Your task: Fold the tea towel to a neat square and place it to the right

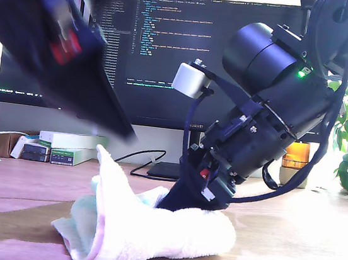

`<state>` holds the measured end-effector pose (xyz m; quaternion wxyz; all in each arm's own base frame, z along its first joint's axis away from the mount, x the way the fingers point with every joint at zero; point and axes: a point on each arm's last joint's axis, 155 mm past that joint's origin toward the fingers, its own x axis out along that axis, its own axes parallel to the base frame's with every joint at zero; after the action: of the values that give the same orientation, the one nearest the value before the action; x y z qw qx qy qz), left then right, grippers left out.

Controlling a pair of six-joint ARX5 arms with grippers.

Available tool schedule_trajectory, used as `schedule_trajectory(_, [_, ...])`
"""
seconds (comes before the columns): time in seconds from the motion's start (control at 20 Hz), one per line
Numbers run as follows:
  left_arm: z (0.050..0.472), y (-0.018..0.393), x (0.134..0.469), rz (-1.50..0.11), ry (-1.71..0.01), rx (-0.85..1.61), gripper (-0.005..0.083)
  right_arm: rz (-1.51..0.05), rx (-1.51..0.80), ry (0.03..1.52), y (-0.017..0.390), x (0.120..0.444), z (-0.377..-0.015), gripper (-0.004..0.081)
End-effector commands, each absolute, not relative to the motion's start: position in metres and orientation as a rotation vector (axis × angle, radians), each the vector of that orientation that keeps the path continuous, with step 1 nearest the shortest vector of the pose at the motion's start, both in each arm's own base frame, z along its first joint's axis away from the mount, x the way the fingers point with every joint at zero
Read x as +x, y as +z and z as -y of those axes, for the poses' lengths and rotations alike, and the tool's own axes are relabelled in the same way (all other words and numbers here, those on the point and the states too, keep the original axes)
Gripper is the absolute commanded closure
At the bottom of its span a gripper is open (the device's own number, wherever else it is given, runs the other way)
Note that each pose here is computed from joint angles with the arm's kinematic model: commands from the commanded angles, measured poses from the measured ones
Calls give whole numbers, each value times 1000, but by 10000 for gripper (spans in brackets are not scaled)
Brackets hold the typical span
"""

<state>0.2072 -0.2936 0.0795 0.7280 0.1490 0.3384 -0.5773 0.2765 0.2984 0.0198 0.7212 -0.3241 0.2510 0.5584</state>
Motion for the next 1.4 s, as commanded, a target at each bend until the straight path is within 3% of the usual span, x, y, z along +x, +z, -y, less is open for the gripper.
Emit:
schedule_trajectory(0.0, [293, 57, 199, -795, -1295, 349, 797, -708, -743, 1236, -27, 258, -278, 783])
schedule_trajectory(0.35, [271, 4, 210, -932, -1162, 467, 797, -712, -743, 1236, -27, 258, -278, 783])
schedule_trajectory(0.8, [278, -19, 181, -1017, -1237, 507, 797, -684, -732, 1186, -14, 276, -285, 779])
schedule_trajectory(0.9, [282, -25, 174, -1025, -1255, 523, 797, -681, -713, 1149, -5, 286, -289, 746])
schedule_trajectory(1.1, [282, -27, 174, -1021, -1241, 552, 797, -683, -735, 1058, 6, 308, -287, 601])
schedule_trajectory(1.35, [283, -27, 175, -1018, -1240, 547, 797, -625, -753, 946, 30, 342, -288, 589])
